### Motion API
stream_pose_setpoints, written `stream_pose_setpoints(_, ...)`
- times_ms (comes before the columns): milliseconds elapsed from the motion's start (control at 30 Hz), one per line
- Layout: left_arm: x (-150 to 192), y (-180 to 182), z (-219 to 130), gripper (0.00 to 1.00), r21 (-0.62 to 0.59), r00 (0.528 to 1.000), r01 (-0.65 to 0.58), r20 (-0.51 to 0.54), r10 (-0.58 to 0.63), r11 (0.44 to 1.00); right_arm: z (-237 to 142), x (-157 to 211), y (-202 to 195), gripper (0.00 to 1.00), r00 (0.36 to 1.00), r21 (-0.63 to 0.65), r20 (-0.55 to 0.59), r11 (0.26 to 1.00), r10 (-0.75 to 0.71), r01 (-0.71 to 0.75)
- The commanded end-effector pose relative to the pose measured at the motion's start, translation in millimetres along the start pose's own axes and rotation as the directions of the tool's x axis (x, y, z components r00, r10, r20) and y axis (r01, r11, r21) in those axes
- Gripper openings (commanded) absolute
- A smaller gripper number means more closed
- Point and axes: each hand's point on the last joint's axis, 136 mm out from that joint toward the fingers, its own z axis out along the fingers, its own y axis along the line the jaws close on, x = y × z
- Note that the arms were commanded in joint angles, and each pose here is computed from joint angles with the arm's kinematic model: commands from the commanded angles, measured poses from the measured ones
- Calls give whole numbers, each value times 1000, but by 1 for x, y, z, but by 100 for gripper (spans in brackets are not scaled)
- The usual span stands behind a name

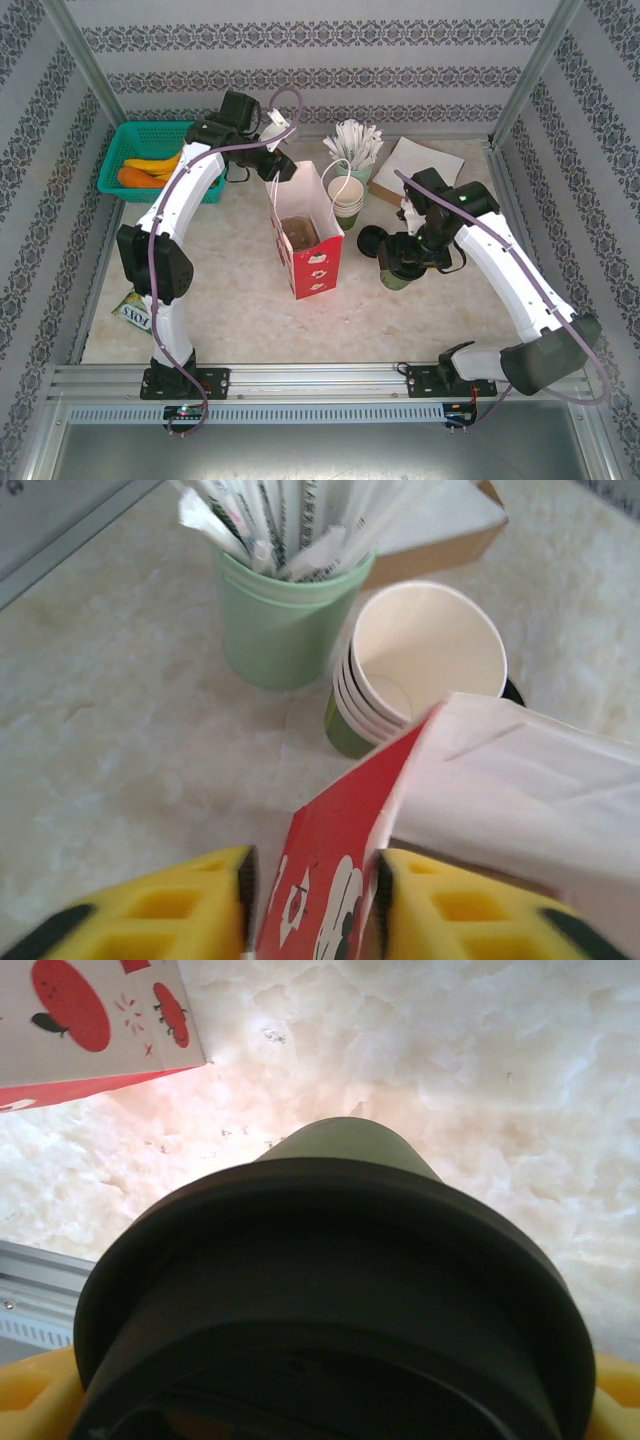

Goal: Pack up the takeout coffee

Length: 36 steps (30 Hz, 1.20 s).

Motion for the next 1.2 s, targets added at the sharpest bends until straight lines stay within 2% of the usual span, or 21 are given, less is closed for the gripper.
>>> stream_pose_setpoints(0,-3,-22,-13,27,62,1000,0,19,-1,998,-15,8,5,59,1000,-13,16,1000,7,-7)
stream_pose_setpoints(67,-2,-27,-13,23,49,1000,5,19,-6,999,-18,10,5,59,1000,-10,15,1000,7,-7)
stream_pose_setpoints(167,-7,-27,-11,9,-24,1000,24,20,-23,999,-24,11,4,59,1000,13,11,1000,-6,6)
stream_pose_setpoints(267,-8,-25,-14,0,-41,995,101,18,-100,994,-33,10,5,59,999,19,31,1000,-12,12)
stream_pose_setpoints(467,-3,-23,-19,0,-99,963,266,59,-262,959,-49,7,10,59,997,15,69,999,-31,30)
stream_pose_setpoints(633,6,-31,-24,0,-115,931,366,46,-363,924,-60,2,15,59,993,3,106,999,-45,44)
stream_pose_setpoints(900,27,-24,-24,0,-208,896,440,35,-443,873,-85,-13,32,58,977,2,168,991,-131,133)
stream_pose_setpoints(1167,20,-26,-20,0,-173,837,544,40,-546,821,-131,-28,75,58,920,-44,297,959,-256,282)
